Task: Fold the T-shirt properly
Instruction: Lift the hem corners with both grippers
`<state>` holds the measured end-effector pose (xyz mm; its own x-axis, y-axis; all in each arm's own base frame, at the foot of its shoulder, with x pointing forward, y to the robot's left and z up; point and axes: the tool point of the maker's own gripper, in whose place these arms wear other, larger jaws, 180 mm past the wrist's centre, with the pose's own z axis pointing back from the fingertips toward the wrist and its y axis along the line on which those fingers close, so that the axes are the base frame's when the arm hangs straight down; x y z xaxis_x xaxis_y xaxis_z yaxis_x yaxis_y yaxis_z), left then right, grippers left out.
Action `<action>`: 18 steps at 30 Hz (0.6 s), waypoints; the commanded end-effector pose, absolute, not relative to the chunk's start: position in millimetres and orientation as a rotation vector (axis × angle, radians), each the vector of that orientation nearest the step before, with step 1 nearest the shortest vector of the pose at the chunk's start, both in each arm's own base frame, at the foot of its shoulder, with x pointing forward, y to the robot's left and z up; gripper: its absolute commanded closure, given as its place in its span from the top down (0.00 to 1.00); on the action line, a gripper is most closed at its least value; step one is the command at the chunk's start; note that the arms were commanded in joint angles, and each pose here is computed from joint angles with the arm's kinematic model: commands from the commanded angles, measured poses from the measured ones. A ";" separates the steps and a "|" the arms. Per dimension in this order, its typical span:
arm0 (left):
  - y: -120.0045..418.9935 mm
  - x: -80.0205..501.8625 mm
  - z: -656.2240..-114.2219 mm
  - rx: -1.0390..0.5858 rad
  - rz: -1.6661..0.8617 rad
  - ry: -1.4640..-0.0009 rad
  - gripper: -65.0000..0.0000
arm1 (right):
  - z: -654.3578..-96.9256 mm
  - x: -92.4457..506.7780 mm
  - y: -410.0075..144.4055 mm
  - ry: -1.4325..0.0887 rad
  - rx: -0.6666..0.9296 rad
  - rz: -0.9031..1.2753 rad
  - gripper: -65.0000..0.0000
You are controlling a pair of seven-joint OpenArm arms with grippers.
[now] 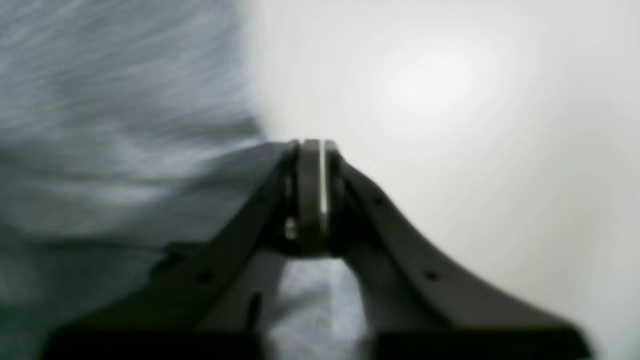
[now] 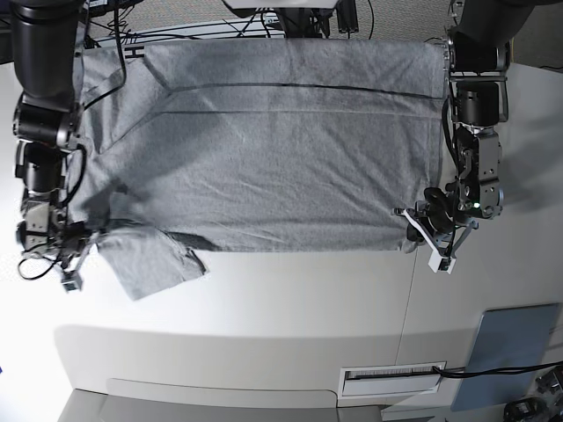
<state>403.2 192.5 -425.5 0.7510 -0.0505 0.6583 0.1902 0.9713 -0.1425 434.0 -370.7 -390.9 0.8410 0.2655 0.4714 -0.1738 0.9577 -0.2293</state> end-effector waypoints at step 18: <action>202.2 403.9 -423.0 -0.173 -0.139 -0.691 0.00 | -391.1 430.9 -370.6 -0.611 -0.090 0.147 0.54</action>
<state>403.2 193.3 -425.4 0.7512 -0.0511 0.6581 0.1901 0.9715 -0.1415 421.2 -364.3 -405.9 0.8255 0.1615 0.5409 -0.1200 0.9865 -0.1113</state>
